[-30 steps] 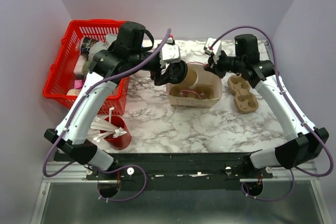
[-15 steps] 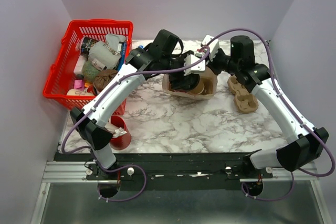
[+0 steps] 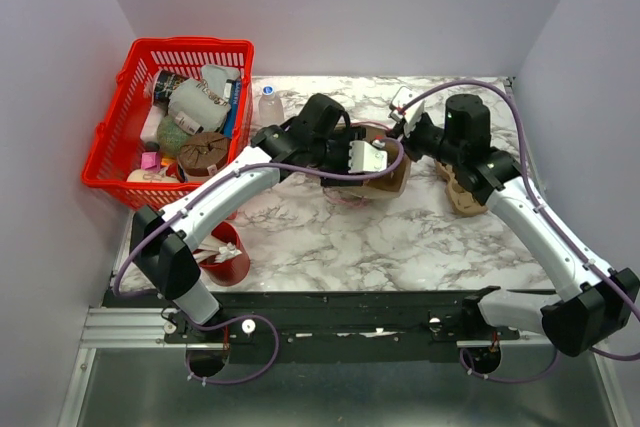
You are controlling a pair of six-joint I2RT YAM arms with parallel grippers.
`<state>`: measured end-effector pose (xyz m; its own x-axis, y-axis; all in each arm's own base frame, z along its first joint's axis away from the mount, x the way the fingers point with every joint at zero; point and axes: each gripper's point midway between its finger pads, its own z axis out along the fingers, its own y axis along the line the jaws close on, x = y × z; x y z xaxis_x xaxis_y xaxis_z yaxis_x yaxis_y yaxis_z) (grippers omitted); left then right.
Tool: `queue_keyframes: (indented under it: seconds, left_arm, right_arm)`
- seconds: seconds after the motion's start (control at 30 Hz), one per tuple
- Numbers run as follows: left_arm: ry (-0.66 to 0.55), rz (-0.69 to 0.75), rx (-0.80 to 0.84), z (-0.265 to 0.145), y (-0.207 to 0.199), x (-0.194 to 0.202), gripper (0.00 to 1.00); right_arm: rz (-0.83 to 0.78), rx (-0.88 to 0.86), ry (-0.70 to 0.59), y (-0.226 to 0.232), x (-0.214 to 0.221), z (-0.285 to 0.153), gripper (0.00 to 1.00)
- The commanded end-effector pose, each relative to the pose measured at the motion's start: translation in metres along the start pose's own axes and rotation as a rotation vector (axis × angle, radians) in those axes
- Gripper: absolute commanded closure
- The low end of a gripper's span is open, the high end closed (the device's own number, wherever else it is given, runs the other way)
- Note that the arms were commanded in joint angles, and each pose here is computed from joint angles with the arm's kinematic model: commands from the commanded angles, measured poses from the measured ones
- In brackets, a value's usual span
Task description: Pack the takeout coffee
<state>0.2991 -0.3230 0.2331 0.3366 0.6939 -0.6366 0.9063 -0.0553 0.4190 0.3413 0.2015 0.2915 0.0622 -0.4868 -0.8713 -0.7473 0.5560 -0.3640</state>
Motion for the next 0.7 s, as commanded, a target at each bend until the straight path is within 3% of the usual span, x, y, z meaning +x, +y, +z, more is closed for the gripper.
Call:
queue_keyframes:
  seconds: [0.0, 0.27, 0.5, 0.67]
  left_arm:
    - [-0.082, 0.135, -0.137, -0.014, 0.03, -0.027, 1.0]
    - [-0.06, 0.271, -0.119, 0.002, 0.026, -0.014, 1.0]
    - [-0.02, 0.275, -0.075, 0.012, 0.018, -0.001, 1.0]
    - [0.019, 0.265, -0.055, 0.018, 0.015, 0.01, 1.0]
  right_arm:
    - [0.017, -0.024, -0.07, 0.005, -0.016, 0.001, 0.99]
    - [0.062, -0.025, -0.06, 0.009, -0.012, 0.0, 0.99]
    - [0.075, 0.021, -0.08, 0.003, -0.019, -0.002, 1.0]
    - [-0.023, 0.025, -0.098, 0.016, -0.024, -0.004, 1.0]
